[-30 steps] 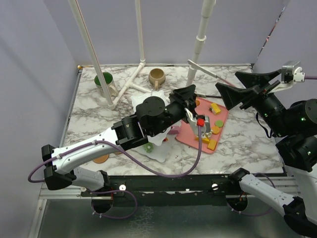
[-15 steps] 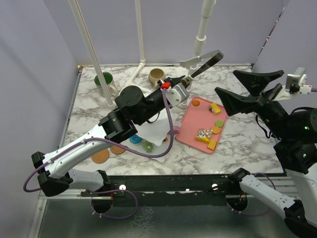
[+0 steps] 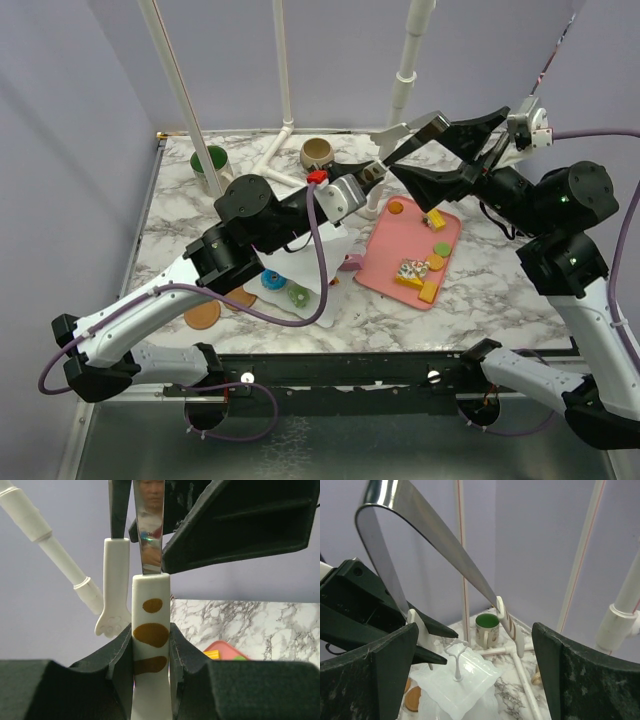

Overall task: Serve the afternoon tea
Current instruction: Pick up the clamp from the tray.

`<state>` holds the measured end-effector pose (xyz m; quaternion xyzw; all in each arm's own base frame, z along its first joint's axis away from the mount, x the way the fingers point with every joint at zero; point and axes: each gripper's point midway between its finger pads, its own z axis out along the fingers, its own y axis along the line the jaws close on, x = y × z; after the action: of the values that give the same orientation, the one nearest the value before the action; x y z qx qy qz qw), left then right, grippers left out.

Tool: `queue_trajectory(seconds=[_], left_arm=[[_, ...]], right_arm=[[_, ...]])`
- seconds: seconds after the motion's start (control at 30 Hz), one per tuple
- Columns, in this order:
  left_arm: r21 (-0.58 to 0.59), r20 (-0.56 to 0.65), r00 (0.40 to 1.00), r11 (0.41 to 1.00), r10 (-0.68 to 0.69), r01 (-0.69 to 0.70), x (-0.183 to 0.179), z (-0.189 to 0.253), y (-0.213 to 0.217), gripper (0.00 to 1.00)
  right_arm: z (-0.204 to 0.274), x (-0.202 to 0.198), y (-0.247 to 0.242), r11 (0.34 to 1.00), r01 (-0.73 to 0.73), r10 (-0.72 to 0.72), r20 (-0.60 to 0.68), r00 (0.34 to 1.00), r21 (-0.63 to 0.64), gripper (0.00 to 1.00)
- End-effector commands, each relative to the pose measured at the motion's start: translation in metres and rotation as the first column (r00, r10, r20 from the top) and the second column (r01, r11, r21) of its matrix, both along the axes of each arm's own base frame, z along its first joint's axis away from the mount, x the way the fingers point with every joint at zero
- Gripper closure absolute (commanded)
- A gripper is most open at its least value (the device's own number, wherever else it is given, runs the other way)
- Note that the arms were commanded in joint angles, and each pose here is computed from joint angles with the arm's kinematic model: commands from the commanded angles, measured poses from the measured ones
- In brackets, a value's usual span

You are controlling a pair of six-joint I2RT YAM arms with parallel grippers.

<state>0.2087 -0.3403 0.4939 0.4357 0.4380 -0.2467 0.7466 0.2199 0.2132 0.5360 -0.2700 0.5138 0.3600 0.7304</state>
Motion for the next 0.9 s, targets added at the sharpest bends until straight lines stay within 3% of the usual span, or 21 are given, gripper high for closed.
queue_trajectory(seconds=[0.0,0.33,0.47,0.67,0.87], left_arm=[[-0.019,0.022,1.0,1.0,-0.003,0.003,-0.006,0.008,0.011,0.92],[-0.004,0.047,0.999,1.0,0.011,-0.011,-0.002,0.006,0.011,0.93],[0.004,0.073,0.997,1.0,0.024,-0.025,0.0,0.006,0.011,0.93],[0.024,0.09,0.995,0.999,0.04,-0.042,0.007,-0.001,0.006,0.94],[0.016,0.087,0.996,1.0,0.022,-0.023,0.008,-0.001,-0.002,0.94]], right_arm=[[0.009,-0.024,0.016,0.986,-0.149,0.155,0.082,0.985,-0.074,0.0],[-0.023,-0.018,0.029,0.925,-0.33,0.333,-0.015,0.943,-0.19,0.0],[-0.024,-0.013,0.032,0.921,-0.348,0.346,-0.046,0.937,-0.172,0.0],[-0.011,-0.014,0.029,0.941,-0.325,0.327,0.011,0.945,-0.093,0.0],[-0.021,-0.008,0.031,0.941,-0.324,0.325,0.001,0.946,-0.102,0.0]])
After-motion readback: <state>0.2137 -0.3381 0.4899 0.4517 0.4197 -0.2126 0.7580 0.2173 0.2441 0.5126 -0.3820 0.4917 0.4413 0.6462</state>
